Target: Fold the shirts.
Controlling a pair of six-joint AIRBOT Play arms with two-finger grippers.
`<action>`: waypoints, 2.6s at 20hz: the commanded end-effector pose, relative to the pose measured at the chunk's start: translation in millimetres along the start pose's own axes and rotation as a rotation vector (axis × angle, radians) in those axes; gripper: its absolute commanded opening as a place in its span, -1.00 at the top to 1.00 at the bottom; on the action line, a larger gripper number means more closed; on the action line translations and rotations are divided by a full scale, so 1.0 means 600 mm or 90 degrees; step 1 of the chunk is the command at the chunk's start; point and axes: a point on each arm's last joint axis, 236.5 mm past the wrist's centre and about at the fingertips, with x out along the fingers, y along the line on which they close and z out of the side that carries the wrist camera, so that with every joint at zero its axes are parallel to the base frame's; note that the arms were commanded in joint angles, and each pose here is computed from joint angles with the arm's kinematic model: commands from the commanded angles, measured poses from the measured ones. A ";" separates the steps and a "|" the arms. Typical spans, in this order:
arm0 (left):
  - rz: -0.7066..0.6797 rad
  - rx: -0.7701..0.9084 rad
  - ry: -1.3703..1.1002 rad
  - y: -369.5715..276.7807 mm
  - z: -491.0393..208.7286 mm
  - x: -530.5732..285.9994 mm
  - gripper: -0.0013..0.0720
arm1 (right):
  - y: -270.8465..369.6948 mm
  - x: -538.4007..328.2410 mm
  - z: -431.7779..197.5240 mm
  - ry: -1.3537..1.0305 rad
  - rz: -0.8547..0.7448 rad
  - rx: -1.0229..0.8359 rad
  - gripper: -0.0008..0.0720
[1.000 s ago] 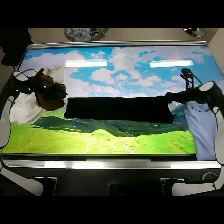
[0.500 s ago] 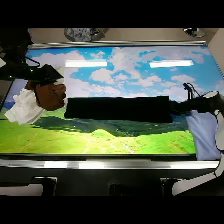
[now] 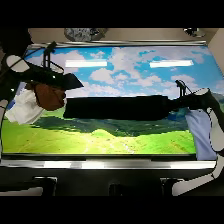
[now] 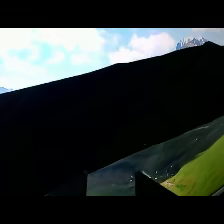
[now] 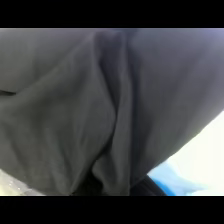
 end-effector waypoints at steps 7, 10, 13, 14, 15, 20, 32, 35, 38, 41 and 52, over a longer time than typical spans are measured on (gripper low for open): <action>-0.070 -0.009 0.066 -0.088 -0.091 0.183 0.89 | 0.095 -0.094 0.024 -0.058 0.008 -0.077 0.85; -0.157 -0.087 0.069 -0.146 -0.098 0.249 0.89 | 0.152 -0.145 0.008 -0.062 0.018 -0.122 0.85; -0.164 -0.111 0.107 -0.169 -0.142 0.322 0.90 | 0.213 -0.198 -0.024 -0.057 0.029 -0.172 0.85; -0.160 -0.120 0.114 -0.176 -0.155 0.344 0.90 | 0.231 -0.214 -0.033 -0.058 0.030 -0.187 0.85; -0.158 -0.119 0.117 -0.184 -0.164 0.362 0.90 | 0.250 -0.231 -0.045 -0.060 0.030 -0.204 0.85; -0.182 -0.107 0.144 -0.260 -0.188 0.431 0.89 | 0.320 -0.299 -0.082 -0.097 0.014 -0.261 0.85; -0.176 0.013 0.135 -0.252 -0.134 0.355 0.90 | 0.329 -0.284 -0.053 -0.122 0.055 -0.244 0.85; -0.038 0.079 -0.013 -0.141 0.008 0.182 0.90 | 0.360 -0.228 -0.046 -0.096 0.079 -0.276 0.85; 0.017 0.058 -0.170 -0.073 0.110 -0.018 0.90 | 0.413 -0.129 -0.048 -0.055 0.113 -0.309 0.85; 0.057 0.039 -0.290 -0.036 0.150 -0.182 0.89 | 0.459 -0.005 -0.054 -0.019 0.153 -0.306 0.85; 0.084 0.035 -0.319 -0.024 0.118 -0.262 0.89 | 0.384 0.102 -0.029 0.002 0.148 -0.215 -0.96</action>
